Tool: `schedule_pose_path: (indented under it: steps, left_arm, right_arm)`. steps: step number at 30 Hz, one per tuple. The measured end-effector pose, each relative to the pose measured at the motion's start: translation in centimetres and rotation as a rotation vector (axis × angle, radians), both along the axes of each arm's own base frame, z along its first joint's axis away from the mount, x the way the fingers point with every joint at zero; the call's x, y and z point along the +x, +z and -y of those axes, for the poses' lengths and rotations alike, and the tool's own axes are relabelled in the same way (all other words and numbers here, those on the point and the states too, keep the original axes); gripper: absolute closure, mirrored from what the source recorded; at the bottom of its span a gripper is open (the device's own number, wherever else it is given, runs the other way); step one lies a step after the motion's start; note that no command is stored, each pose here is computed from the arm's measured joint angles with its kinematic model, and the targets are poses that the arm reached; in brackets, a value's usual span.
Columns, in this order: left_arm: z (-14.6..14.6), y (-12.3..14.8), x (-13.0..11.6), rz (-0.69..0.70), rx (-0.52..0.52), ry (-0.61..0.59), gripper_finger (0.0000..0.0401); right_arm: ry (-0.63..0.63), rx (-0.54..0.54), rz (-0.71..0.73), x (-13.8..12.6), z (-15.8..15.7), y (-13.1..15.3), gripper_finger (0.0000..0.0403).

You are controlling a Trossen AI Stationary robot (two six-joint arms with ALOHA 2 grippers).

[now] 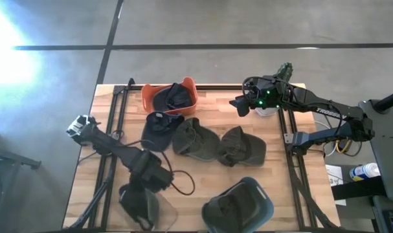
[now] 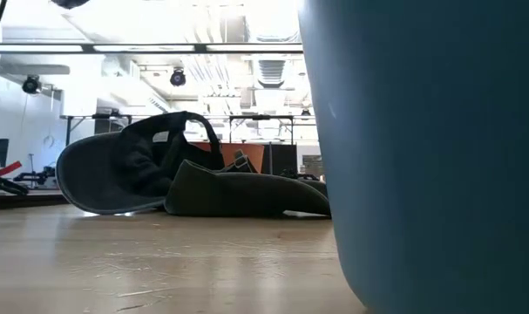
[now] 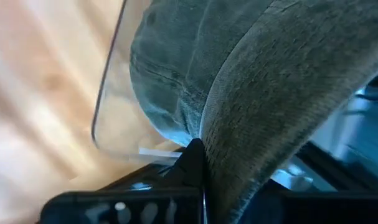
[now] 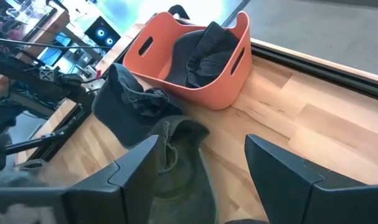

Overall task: Pick & Place hat
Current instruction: Put the top gray cap into the transparent bin

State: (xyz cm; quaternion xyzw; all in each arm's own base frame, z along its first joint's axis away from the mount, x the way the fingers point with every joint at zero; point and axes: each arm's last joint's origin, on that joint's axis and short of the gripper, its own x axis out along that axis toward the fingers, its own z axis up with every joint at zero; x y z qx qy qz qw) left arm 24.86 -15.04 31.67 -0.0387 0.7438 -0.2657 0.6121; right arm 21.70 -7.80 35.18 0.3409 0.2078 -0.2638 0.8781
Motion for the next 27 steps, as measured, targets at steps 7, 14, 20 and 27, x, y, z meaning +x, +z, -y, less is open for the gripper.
schedule_pose_path:
  steps: [7, 14, 20, 27]
  left_arm:
    - [-0.1, -1.4, 0.4, -0.042, -0.049, 0.087, 0.0389]
    - [-1.3, -5.1, -1.1, -0.176, 0.03, 0.128, 0.0389]
    - [-3.3, -7.9, -2.4, -0.339, 0.147, 0.335, 0.0389]
    - [-5.2, -7.8, -2.4, -0.301, 0.176, 0.607, 0.0389]
  right_arm:
    - [-0.002, -0.007, -0.004, 0.0, 0.0, 0.0, 0.0175]
    - [-0.001, -0.007, -0.011, 0.0, 0.0, -0.1, 0.0175]
    - [0.003, -0.012, -0.018, -0.1, 0.0, -0.1, 0.0175]
    - [0.005, -0.014, -0.021, -0.1, 0.0, -0.1, 0.0175]
